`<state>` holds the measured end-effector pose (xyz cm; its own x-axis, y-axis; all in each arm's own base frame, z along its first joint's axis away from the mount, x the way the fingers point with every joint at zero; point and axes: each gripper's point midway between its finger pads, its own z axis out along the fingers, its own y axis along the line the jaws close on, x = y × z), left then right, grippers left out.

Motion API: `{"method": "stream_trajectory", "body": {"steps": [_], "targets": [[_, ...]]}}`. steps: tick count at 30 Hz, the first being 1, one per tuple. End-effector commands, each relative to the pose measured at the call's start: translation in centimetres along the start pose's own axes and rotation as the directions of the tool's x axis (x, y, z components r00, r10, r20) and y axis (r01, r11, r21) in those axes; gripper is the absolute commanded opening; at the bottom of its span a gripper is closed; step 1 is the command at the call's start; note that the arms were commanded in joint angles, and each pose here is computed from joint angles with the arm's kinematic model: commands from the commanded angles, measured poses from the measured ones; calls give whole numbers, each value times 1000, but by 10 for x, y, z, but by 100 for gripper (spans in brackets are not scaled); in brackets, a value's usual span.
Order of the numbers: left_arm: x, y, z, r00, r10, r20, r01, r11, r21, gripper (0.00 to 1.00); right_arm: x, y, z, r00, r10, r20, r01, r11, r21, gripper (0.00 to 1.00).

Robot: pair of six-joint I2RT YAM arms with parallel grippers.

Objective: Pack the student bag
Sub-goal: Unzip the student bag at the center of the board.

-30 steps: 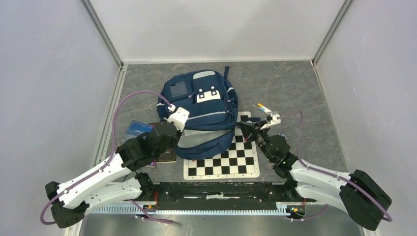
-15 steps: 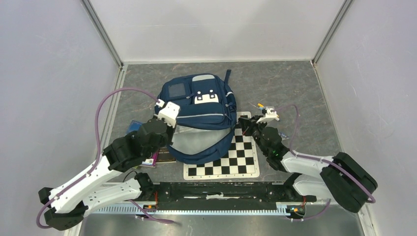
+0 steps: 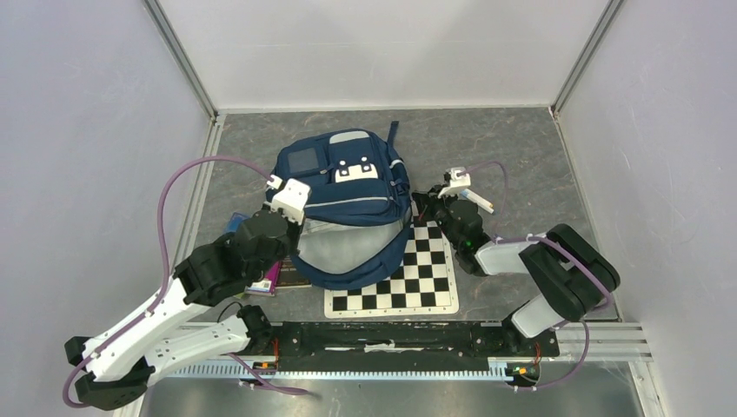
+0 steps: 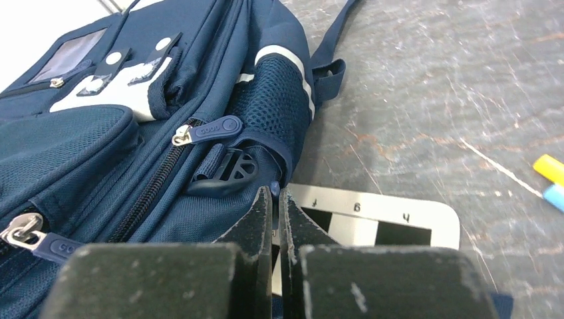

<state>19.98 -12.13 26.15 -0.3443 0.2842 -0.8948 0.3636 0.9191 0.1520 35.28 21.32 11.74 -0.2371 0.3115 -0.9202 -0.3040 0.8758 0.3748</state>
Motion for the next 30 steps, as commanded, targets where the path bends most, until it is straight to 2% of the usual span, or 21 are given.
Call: {"method": "stream_trajectory", "body": {"steps": [1, 3, 7, 11, 16, 22, 28, 30], "targets": [[-30, 28, -15, 995, -25, 92, 34, 994, -100, 2, -26, 7, 22, 989, -134, 63, 137, 989, -51, 4], [-27, 28, -12, 997, -1, 83, 10, 994, -109, 2, -28, 11, 20, 985, -160, 63, 164, 984, -73, 16], [-16, 23, -1, 999, 37, 38, -33, 994, -100, 2, -40, 26, 4, 969, -225, 100, 239, 958, -156, 56], [-12, 17, 9, 999, 28, 35, -25, 996, -81, 2, -50, 47, -21, 936, -311, 166, 347, 896, -279, 83], [-15, 17, 17, 999, -13, 48, 16, 997, -75, 2, -50, 71, -54, 870, -414, 269, 492, 769, -408, 88], [-15, 20, 20, 999, -32, 38, 35, 996, -85, 2, -45, 106, -93, 789, -460, 407, 614, 605, -507, 91], [-17, 22, 19, 998, -43, 42, 46, 995, -85, 2, -25, 145, -92, 654, -593, 471, 749, 420, -512, 96], [-18, 22, 19, 998, -46, 42, 49, 995, -81, 2, -21, 154, -86, 622, -617, 481, 772, 385, -505, 98]]}}
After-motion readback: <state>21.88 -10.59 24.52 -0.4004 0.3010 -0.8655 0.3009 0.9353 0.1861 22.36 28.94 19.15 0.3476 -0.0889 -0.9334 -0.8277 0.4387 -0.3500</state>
